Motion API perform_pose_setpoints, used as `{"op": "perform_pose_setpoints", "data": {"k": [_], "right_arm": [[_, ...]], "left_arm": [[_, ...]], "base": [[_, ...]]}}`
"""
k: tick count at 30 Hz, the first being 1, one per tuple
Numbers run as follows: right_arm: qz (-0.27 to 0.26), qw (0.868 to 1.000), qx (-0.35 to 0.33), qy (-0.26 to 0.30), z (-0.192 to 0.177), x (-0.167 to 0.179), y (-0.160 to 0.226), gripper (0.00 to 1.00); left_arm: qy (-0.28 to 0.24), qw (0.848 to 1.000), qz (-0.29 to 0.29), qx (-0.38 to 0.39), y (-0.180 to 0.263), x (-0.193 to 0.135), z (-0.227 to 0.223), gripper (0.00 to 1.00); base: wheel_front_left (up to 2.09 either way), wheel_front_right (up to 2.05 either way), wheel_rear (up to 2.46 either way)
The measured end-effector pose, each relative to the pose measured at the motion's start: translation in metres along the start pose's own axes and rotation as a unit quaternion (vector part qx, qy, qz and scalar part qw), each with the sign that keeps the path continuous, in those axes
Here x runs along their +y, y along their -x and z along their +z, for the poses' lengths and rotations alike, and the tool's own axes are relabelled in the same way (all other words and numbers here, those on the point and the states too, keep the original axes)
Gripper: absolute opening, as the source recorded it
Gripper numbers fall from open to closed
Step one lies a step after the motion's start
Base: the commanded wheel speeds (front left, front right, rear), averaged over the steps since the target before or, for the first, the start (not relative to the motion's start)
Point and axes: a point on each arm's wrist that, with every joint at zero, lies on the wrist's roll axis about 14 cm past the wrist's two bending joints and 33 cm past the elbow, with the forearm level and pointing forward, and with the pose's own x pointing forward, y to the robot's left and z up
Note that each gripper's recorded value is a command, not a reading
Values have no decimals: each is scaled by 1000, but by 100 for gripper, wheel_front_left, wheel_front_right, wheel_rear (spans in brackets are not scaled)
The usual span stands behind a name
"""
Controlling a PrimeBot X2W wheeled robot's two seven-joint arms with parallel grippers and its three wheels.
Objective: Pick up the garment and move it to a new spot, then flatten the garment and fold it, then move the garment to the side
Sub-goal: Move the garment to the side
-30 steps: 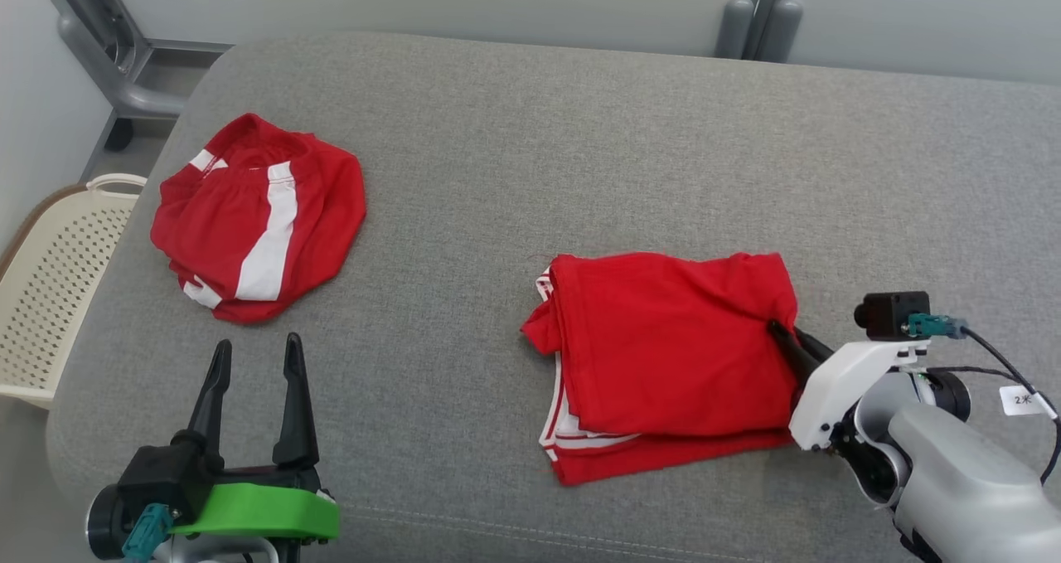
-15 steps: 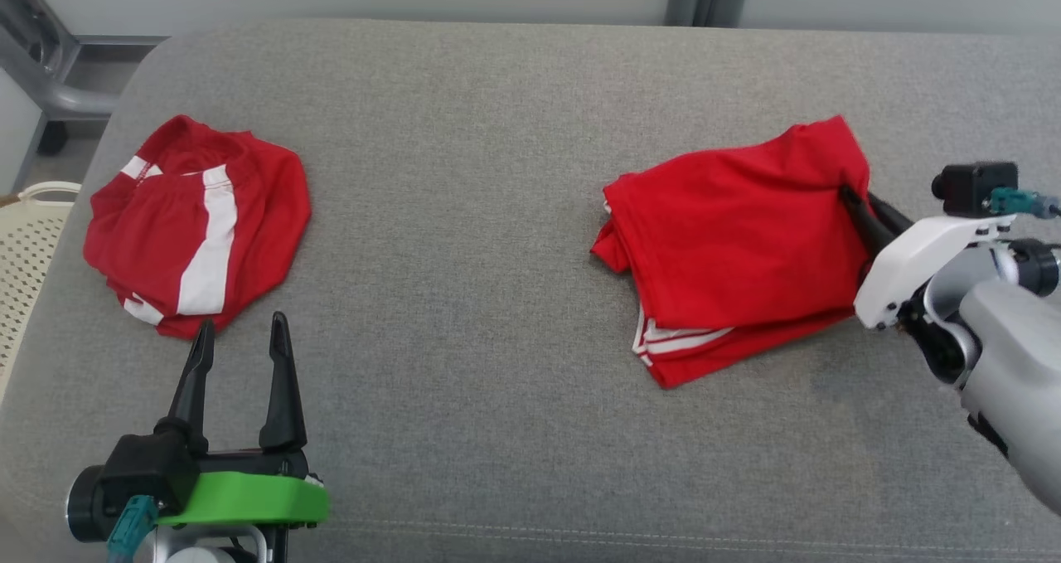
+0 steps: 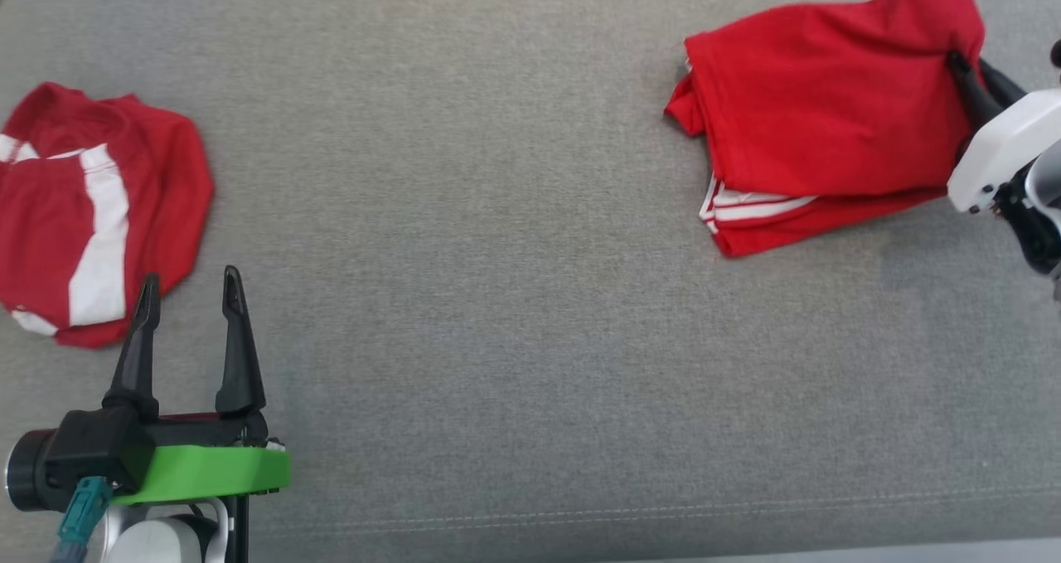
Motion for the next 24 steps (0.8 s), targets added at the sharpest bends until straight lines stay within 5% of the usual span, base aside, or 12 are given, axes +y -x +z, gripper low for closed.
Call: {"op": "perform_pose_setpoints", "data": {"k": [24], "right_arm": [[-144, 985, 38, 83, 2, -135, -2, 0]], "left_arm": [[-25, 998, -50, 35, -44, -17, -51, 100]], "base": [[0, 0, 0]]}}
